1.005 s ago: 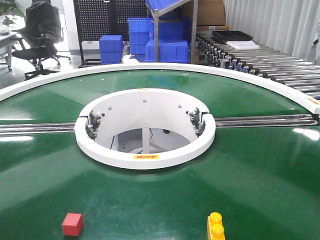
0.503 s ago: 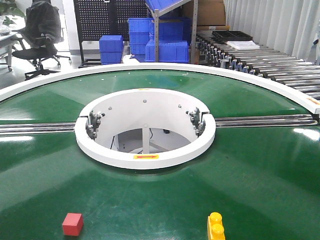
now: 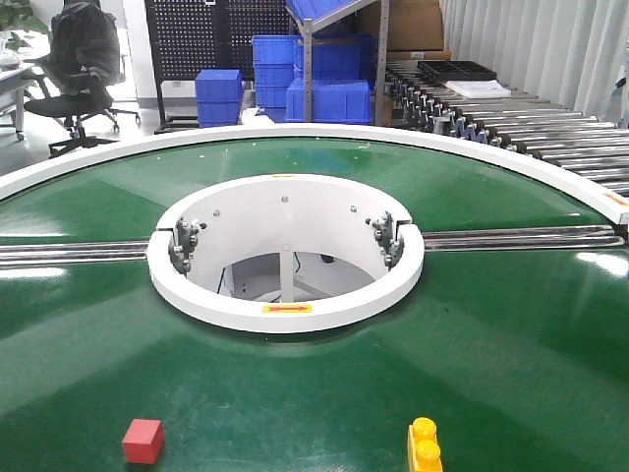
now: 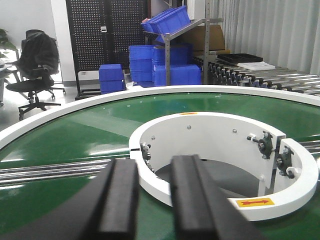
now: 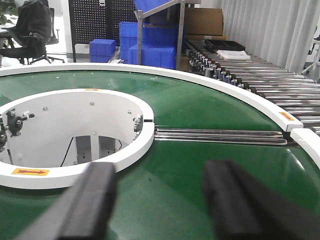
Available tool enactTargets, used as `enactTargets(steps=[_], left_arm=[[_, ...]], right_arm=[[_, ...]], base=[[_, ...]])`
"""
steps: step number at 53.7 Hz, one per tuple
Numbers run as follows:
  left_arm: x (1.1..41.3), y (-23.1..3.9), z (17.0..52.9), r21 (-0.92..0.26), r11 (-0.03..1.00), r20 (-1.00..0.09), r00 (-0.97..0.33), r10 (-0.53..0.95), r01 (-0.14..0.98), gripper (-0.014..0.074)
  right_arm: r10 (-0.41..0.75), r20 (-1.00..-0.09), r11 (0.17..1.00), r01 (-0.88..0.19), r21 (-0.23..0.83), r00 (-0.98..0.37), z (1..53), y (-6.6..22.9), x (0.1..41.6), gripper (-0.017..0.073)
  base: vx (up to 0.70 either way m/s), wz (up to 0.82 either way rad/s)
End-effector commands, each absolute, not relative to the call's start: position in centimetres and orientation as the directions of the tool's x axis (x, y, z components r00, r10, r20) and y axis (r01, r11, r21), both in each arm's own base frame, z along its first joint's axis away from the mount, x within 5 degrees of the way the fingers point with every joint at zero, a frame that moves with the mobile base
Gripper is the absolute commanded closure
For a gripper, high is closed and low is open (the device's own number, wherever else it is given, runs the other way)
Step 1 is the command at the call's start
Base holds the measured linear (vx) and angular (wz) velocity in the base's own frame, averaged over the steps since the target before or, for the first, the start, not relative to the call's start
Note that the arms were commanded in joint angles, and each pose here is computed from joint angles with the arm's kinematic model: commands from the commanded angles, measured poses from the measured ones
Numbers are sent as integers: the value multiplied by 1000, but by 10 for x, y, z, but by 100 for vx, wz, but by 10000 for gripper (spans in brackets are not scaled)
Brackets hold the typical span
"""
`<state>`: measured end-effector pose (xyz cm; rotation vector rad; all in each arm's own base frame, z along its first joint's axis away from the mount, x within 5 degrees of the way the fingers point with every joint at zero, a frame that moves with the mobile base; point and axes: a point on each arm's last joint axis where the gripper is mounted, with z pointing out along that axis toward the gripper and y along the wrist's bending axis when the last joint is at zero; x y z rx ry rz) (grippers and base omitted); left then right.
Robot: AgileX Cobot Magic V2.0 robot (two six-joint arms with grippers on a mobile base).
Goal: Pick red and yellow blocks into blue bin
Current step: 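Lower the right gripper onto the yellow brick and close it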
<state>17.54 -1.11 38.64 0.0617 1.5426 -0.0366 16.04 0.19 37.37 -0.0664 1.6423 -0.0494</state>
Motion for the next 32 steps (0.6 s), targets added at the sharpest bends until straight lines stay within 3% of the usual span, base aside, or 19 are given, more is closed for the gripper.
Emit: enactTargets(steps=[1, 3, 6, 16, 24, 32], left_arm=[[172, -10, 409, 13, 999, -987, 159, 5, 50, 118], [172, -10, 408, 13, 999, -987, 158, 5, 50, 95], [172, -10, 408, 12, 999, -987, 158, 4, 50, 72], [172, -11, 407, 12, 999, -990, 144, 4, 53, 71], [172, -11, 406, 12, 998, -992, 128, 4, 56, 71], [172, -11, 406, 12, 998, -992, 128, 4, 56, 71]], right_arm=[[-14, -998, 1000, -9, -15, 66, 395, 2, 161, -76], [42, -997, 999, -18, 41, 65, 395, 2, 161, -116], [38, -998, 999, -38, 36, 51, 392, 6, 165, -146], [-158, -962, 973, -204, -112, -222, 364, 37, 194, -129], [-154, -863, 968, -250, -34, -481, 339, 61, 232, -92], [-141, -763, 969, -245, 23, -631, 318, 85, 267, -76]], base=[[0, 0], [0, 0], [0, 0], [0, 0], [0, 0], [0, 0]])
